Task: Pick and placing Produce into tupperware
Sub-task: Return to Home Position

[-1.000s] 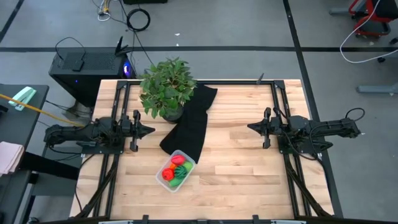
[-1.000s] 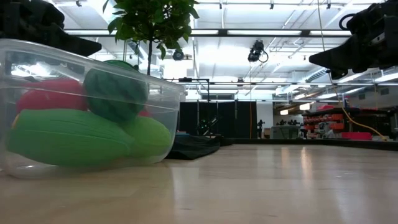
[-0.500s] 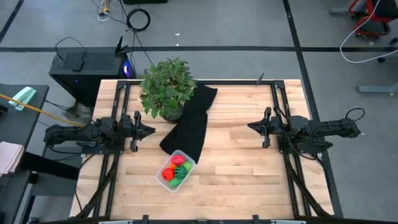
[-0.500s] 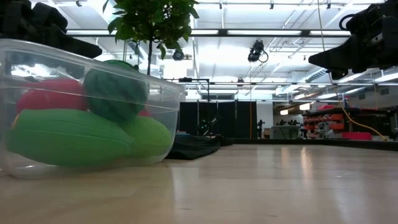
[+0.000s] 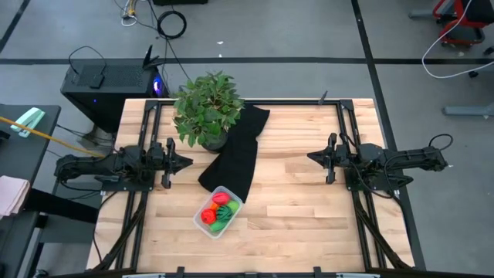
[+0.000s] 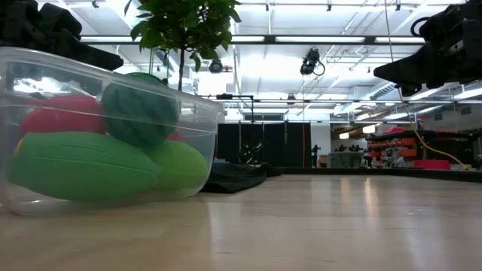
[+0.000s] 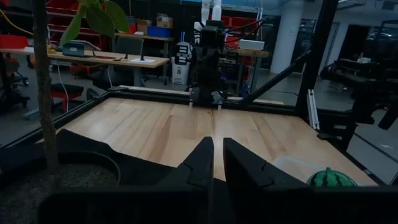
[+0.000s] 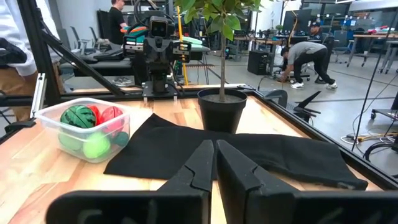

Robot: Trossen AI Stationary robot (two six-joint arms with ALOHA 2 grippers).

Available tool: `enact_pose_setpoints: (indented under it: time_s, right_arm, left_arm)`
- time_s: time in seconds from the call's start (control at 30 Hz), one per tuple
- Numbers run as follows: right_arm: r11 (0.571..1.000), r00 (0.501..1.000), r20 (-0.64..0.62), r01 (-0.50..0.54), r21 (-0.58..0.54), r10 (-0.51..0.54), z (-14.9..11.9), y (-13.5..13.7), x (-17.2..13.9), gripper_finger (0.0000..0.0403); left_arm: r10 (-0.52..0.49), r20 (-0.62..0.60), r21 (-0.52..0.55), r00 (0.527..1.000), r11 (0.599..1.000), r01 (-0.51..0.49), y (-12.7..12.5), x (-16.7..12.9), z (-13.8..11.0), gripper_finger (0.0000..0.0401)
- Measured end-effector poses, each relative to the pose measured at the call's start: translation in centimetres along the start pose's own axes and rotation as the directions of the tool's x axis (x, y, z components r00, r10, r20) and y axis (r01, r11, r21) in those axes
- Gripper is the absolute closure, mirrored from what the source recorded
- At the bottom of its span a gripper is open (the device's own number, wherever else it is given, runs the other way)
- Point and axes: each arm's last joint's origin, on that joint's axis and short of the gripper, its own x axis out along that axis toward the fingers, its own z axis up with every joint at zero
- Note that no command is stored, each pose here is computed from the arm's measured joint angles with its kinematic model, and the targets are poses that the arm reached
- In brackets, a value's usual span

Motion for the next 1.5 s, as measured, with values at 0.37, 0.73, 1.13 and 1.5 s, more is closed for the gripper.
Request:
enact_pose_setpoints:
  time_s: [0.37, 0.73, 1.13, 1.5]
  right_arm:
    - [1.0, 1.0, 0.0, 0.0, 0.0, 0.0, 0.0, 0.0, 0.0, 0.0375]
    - [1.0, 1.0, 0.0, 0.0, 0.0, 0.0, 0.0, 0.0, 0.0, 0.0375]
    - [1.0, 1.0, 0.0, 0.0, 0.0, 0.0, 0.0, 0.0, 0.0, 0.0375]
    - [1.0, 1.0, 0.0, 0.0, 0.001, 0.0, 0.0, 0.0, 0.0, 0.0375]
  left_arm:
    - [0.0, -0.001, 0.001, 1.0, 1.0, 0.0, 0.0, 0.0, -0.01, 0.036]
    - [0.001, -0.001, 0.0, 1.0, 1.0, -0.001, 0.0, 0.0, -0.01, 0.0362]
    - [0.001, -0.002, 0.001, 1.0, 1.0, -0.001, 0.01, 0.0, -0.03, 0.0366]
    - [0.001, -0.002, 0.0, 1.0, 1.0, -0.001, 0.01, 0.0, -0.03, 0.0364]
